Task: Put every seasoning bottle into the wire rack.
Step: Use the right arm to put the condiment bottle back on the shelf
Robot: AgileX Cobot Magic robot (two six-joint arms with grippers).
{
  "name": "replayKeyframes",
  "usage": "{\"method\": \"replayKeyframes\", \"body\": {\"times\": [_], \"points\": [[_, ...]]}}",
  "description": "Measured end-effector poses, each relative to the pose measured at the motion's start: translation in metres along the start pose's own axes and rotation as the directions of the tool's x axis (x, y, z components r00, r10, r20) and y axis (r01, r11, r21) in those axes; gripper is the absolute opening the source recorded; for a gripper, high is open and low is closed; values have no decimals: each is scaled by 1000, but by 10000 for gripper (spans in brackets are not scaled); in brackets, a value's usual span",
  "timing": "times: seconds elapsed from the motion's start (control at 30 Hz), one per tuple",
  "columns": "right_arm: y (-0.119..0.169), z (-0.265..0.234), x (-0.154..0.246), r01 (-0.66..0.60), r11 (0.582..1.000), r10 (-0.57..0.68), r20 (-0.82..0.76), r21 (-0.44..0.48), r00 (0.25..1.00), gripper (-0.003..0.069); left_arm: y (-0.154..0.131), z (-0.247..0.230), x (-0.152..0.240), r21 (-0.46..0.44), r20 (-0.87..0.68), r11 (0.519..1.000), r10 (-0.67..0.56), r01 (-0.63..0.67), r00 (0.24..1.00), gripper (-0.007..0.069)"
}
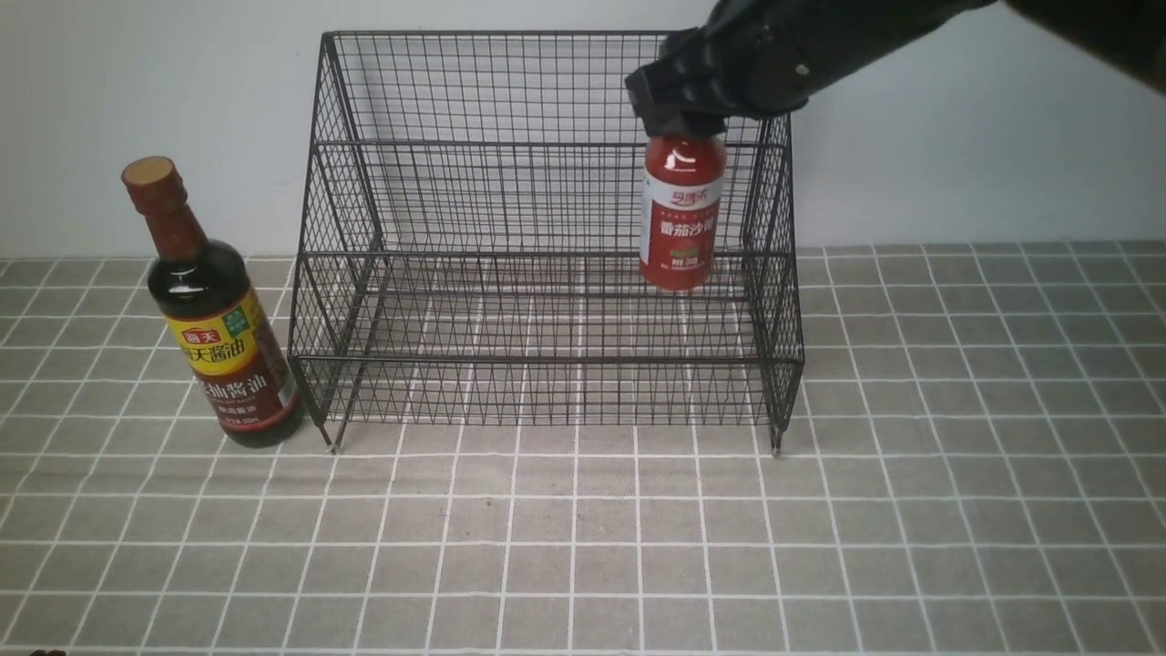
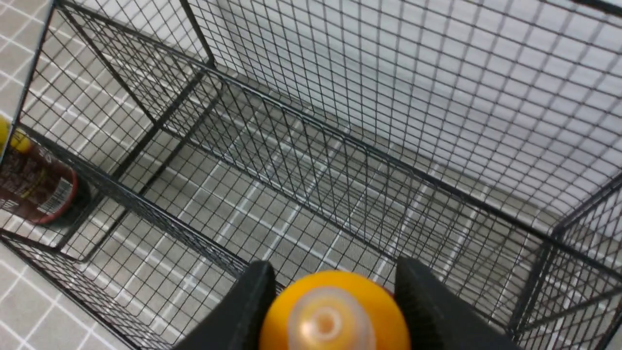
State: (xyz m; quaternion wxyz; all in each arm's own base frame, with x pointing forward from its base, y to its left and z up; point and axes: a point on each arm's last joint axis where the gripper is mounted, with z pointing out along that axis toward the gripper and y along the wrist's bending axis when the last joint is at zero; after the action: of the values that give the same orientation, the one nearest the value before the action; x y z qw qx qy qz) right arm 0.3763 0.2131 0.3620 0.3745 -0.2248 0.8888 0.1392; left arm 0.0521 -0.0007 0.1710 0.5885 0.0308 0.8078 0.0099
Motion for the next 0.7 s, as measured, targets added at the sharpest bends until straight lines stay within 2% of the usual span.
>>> {"method": "replayKeyframes", "body": {"times": [0.2,0.37,0.53,0.7], "points": [[11,-16,2,56,998,-56,-24,4,998,291,0,0,0,0,0,1000,0,0,1000,-7],[17,-32,14,53,999,-54,-140,-13,989,291,0,0,0,0,0,1000,0,0,1000,-7],[18,-42,12,54,998,-55,-120,-11,991,291,0,0,0,0,0,1000,0,0,1000,-7],[17,-29,12,29,1000,-30,-111,-6,993,291,0,0,0,0,0,1000,0,0,1000,-7]]}}
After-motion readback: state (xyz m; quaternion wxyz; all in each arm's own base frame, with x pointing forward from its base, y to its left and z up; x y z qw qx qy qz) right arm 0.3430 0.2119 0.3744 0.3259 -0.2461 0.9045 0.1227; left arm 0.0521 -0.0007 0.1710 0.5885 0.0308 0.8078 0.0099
